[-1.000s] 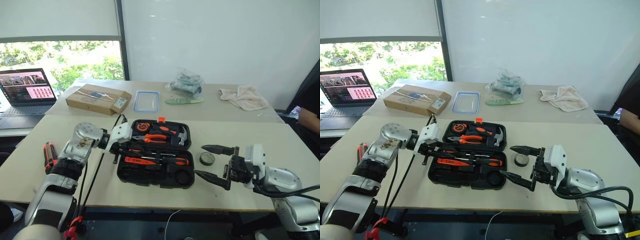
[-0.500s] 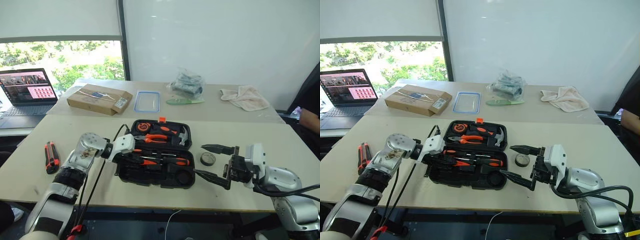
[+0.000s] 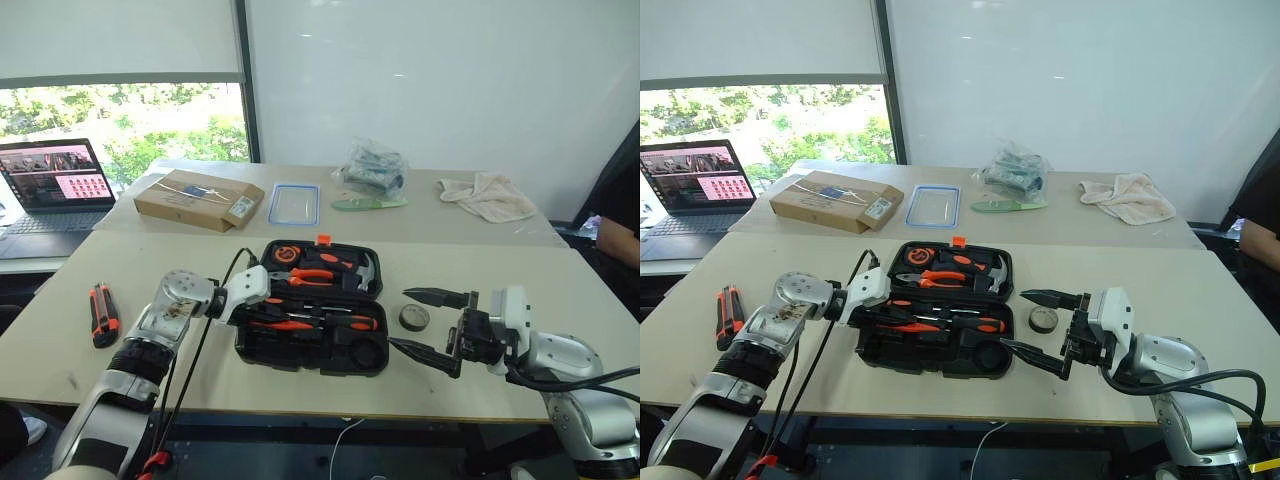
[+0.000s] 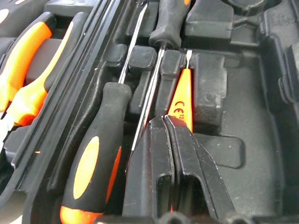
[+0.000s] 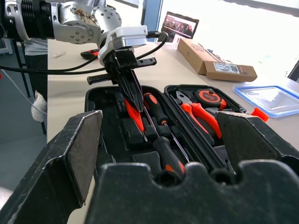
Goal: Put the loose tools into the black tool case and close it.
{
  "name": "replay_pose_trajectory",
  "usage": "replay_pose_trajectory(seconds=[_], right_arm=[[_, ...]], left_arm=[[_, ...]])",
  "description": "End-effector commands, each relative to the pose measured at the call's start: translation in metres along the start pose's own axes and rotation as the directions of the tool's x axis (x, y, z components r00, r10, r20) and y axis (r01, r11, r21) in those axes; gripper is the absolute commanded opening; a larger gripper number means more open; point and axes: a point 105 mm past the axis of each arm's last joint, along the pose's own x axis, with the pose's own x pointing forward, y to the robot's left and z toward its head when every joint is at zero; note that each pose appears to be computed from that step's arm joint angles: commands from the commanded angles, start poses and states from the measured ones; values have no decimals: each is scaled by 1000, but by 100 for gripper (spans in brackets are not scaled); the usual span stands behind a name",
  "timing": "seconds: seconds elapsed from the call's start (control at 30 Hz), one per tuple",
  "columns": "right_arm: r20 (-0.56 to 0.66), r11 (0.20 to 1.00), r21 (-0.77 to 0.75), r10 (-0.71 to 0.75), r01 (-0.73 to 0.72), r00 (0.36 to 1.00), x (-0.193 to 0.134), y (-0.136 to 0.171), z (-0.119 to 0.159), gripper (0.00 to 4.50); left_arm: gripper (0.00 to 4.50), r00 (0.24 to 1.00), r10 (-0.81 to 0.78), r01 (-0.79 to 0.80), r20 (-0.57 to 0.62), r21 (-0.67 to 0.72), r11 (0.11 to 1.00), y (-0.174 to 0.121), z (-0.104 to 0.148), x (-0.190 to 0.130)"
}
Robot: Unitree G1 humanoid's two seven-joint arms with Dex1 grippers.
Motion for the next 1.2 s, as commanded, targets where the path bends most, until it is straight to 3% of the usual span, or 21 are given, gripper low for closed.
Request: replay_pose_trajectory(seconds=[0.03,0.17,0.3,0.37,0.4,0.47,0.57,0.6,0.73,0.8,0.87,0.97,1.03,1.2], right_arm=[[23,999,-39,-3,4,1000,-1,-2,9,450],[26,999,-40,-6,7,1000,-1,-3,9,450],[54,999,-32,-29,31,998,-2,-5,11,450],[70,999,-8,-41,42,997,-2,-5,12,450],[74,999,-3,-44,44,996,-2,-5,11,450],[82,999,14,-36,35,996,-1,-3,10,450],[94,1000,3,-19,19,995,2,1,8,450],[100,1000,-3,-15,16,995,3,1,9,450],[124,1000,-17,14,-12,992,8,4,11,450],[138,999,-29,18,-14,990,11,5,13,450],[144,999,-39,34,-29,989,14,7,15,450],[146,998,-38,46,-41,988,16,7,16,450],[145,998,-39,53,-48,988,18,7,16,450],[140,997,-36,71,-66,988,20,5,16,450]], left_arm=[[9,999,-41,42,-34,18,999,-7,-7,-4],[9,1000,5,-5,11,-1,1000,-5,-5,-8],[9,954,207,-199,216,-61,978,8,9,-44],[59,888,343,-314,307,-139,939,7,9,-72],[76,858,398,-361,323,-171,917,2,4,-85],[153,802,517,-464,299,-233,855,-16,-16,-110],[235,676,712,-631,191,-350,693,-51,-50,-147],[283,622,769,-682,147,-382,624,-63,-59,-160],[423,289,956,-846,-54,-483,228,-108,-96,-217],[445,87,984,-867,-155,-498,-2,-132,-113,-246],[445,-17,974,-855,-226,-501,-131,-153,-123,-259],[445,-28,970,-829,-242,-536,-158,-149,-122,-254],[445,-19,972,-806,-234,-572,-153,-131,-117,-248],[445,36,939,-792,-343,-583,-183,-75,-113,-241]])
